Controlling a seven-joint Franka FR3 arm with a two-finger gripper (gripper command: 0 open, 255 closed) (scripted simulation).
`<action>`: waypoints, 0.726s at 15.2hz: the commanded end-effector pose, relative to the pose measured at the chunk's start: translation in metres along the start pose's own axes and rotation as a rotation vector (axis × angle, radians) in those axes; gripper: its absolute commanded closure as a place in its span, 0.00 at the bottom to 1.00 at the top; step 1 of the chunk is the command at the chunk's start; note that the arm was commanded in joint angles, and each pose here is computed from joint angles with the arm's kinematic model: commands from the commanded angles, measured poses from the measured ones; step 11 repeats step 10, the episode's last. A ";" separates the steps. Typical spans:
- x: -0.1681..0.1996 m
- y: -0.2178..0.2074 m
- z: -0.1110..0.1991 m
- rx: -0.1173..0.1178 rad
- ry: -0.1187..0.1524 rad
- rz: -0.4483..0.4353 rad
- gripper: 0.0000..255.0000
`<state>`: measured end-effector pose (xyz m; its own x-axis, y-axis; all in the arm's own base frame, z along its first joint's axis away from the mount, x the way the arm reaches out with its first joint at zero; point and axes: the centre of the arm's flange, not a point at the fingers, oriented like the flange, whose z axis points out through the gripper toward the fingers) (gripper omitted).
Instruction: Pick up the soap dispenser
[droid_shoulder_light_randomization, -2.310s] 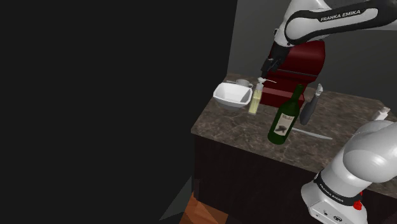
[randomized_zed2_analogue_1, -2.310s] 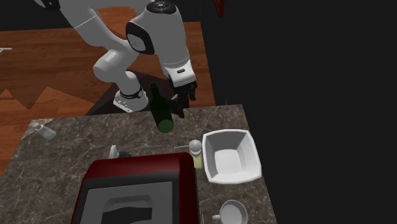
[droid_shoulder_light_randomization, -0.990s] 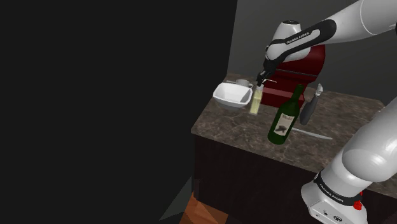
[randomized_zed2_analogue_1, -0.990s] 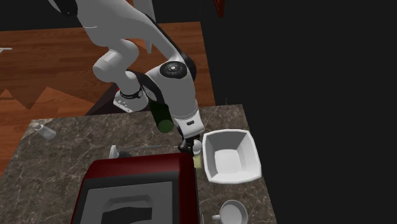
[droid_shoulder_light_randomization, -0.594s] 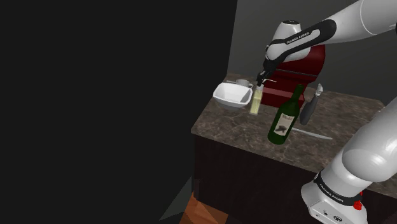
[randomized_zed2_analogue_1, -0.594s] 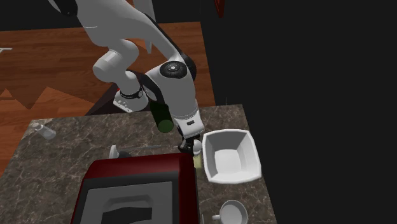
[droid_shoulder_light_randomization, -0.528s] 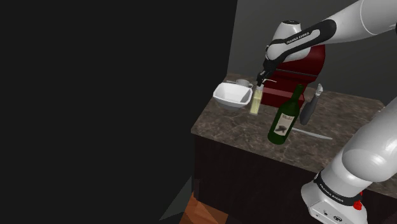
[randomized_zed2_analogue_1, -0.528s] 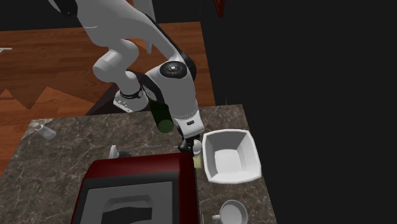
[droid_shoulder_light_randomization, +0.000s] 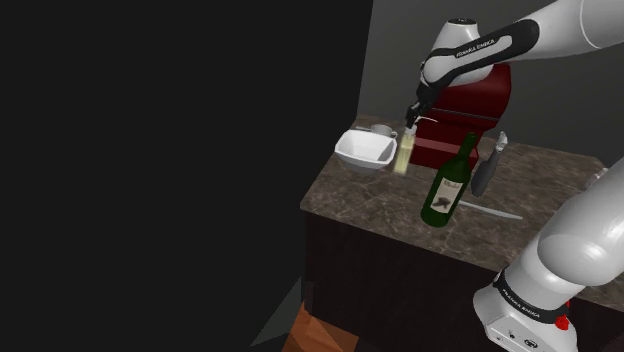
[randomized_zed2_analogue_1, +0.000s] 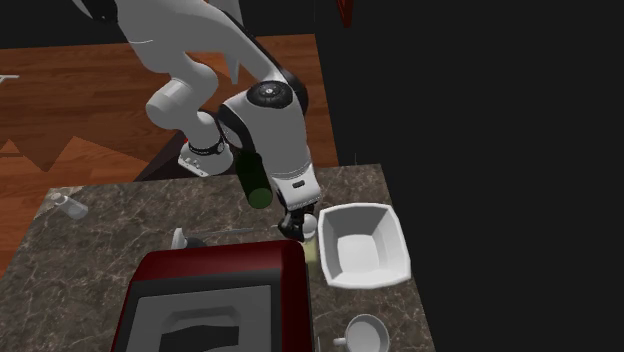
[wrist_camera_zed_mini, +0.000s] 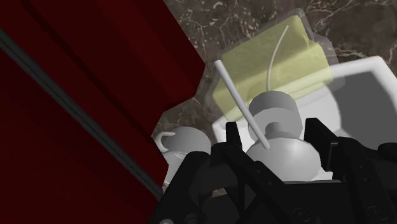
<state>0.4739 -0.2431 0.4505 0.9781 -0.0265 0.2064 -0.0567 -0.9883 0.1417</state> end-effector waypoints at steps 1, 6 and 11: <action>0.002 0.001 -0.010 0.000 0.000 0.000 1.00; 0.007 0.005 -0.036 0.000 0.000 0.000 1.00; 0.009 0.006 -0.047 0.000 0.000 0.000 1.00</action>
